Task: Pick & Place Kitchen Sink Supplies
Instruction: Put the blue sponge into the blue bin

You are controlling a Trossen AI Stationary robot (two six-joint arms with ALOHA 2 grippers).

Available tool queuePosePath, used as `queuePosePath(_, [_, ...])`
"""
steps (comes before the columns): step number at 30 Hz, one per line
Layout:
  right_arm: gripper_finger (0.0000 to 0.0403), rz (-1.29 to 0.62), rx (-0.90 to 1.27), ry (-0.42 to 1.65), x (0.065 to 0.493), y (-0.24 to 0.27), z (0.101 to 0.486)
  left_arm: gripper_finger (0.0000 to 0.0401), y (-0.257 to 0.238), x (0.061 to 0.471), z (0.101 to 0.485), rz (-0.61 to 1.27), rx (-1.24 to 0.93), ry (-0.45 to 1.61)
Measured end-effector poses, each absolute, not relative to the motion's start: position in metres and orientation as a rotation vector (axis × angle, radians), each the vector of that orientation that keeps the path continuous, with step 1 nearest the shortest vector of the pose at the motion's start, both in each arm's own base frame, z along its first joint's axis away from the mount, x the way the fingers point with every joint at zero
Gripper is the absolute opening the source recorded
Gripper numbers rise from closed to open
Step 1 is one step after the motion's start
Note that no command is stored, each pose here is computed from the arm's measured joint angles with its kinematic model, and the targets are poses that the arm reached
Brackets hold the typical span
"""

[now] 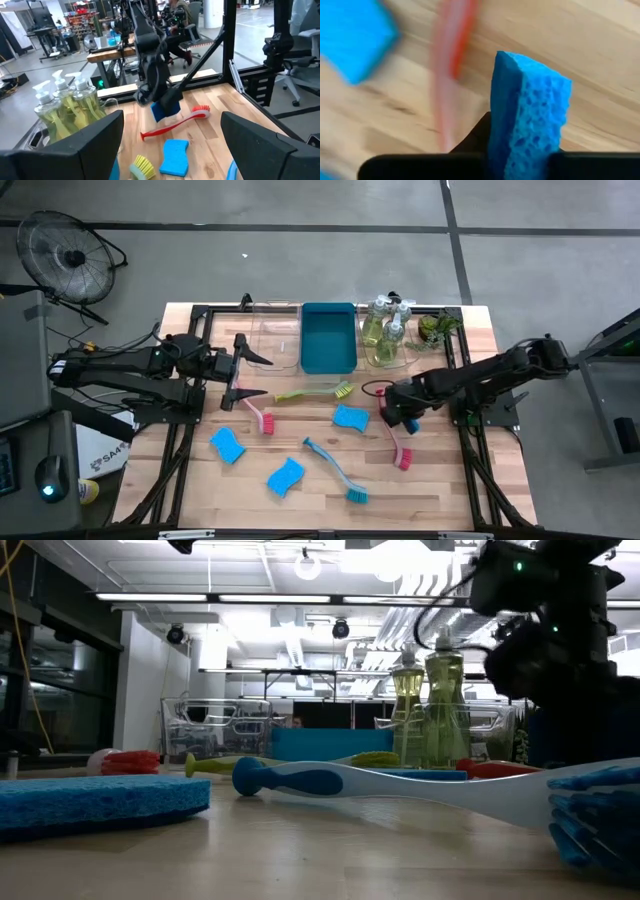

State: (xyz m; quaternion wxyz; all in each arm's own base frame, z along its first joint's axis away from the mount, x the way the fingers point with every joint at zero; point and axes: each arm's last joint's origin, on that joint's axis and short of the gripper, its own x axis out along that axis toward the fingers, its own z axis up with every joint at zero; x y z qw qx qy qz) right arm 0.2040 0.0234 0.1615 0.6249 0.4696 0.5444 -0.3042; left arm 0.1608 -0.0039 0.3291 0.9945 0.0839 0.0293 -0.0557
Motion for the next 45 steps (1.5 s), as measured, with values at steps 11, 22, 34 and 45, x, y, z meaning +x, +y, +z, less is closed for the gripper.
queuePosePath(11, [0.0011, -0.432, 1.080, 0.859, 0.222, 0.023, 0.198, 0.0328, -0.007, 0.189, 0.323, -0.215, 0.141, 0.039])
queuePosePath(22, [0.0018, -0.163, 0.873, 0.483, 0.244, 0.023, 0.232, 0.0328, -0.008, 0.216, 0.323, -0.232, 0.131, -0.073])
queuePosePath(34, [0.0021, -0.101, 0.571, 0.164, 0.253, 0.021, 0.260, 0.0328, -0.007, 0.243, 0.318, -0.191, 0.078, -0.169])
queuePosePath(45, [0.0022, -0.053, 0.272, 0.037, 0.255, 0.021, 0.274, 0.0328, -0.006, 0.265, 0.309, -0.149, -0.017, -0.215])
